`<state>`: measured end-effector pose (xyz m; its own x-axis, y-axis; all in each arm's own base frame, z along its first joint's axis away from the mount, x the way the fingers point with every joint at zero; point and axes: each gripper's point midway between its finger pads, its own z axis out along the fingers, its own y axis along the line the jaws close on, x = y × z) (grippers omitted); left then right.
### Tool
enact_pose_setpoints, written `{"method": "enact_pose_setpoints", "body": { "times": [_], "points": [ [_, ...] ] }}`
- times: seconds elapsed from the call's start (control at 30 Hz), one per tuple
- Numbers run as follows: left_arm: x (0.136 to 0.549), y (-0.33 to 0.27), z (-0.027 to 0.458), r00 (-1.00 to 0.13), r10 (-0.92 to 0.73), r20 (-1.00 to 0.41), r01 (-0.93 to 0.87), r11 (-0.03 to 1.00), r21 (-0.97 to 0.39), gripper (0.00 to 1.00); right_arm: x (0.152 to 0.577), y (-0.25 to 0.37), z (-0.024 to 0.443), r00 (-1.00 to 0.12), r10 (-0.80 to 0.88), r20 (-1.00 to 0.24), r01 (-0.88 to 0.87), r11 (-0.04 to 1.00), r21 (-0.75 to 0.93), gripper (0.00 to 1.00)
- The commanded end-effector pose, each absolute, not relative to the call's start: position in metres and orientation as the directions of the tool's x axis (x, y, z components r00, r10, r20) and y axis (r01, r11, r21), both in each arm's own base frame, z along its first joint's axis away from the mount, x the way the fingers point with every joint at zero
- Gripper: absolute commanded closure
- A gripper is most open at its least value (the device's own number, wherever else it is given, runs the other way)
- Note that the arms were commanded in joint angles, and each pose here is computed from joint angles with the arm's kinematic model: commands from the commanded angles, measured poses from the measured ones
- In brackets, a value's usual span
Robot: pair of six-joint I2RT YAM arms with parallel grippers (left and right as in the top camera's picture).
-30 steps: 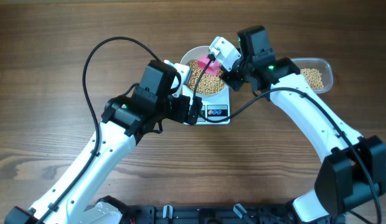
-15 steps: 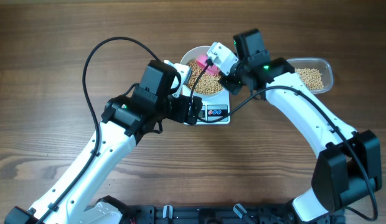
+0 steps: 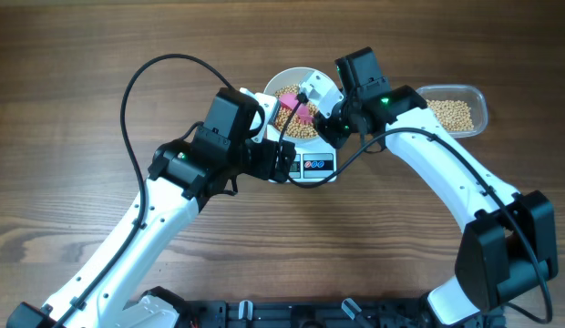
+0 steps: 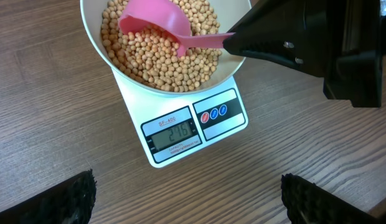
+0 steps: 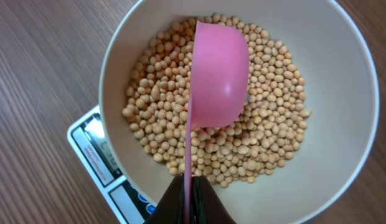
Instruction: Scoop item into bowl and weigh 150g on scale
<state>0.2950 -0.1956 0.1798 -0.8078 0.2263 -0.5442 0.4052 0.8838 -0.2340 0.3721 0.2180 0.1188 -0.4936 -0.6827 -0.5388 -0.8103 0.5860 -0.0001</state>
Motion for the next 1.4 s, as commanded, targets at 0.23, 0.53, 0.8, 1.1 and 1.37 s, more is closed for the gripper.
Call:
{"method": "enact_pose_setpoints", "body": {
  "times": [0.23, 0.53, 0.8, 1.1, 1.37],
  "points": [
    [0.300, -0.194, 0.187, -0.801, 0.210, -0.561, 0.396, 0.888, -0.234, 0.00, 0.356, 0.247, 0.126, -0.684, -0.489, -0.540, -0.698, 0.653, 0.293, 0.96],
    [0.300, -0.194, 0.187, -0.801, 0.210, -0.561, 0.396, 0.888, -0.234, 0.00, 0.362, 0.245, 0.129, -0.823, -0.311, -0.475, -0.524, 0.741, 0.421, 0.96],
    [0.300, -0.194, 0.187, -0.801, 0.210, -0.561, 0.396, 0.888, -0.234, 0.00, 0.381, 0.221, 0.132, -0.875, -0.176, -0.452, -0.398, 0.792, 0.462, 0.96],
    [0.300, -0.194, 0.187, -0.801, 0.210, -0.561, 0.396, 0.888, -0.234, 0.00, 0.395, 0.202, 0.140, -0.903, -0.056, -0.426, -0.306, 0.781, 0.545, 0.96],
    [0.300, -0.194, 0.187, -0.801, 0.210, -0.561, 0.396, 0.888, -0.234, 0.00, 0.414, 0.191, 0.168, -0.899, 0.063, -0.433, -0.285, 0.667, 0.688, 0.96]
  ]
}}
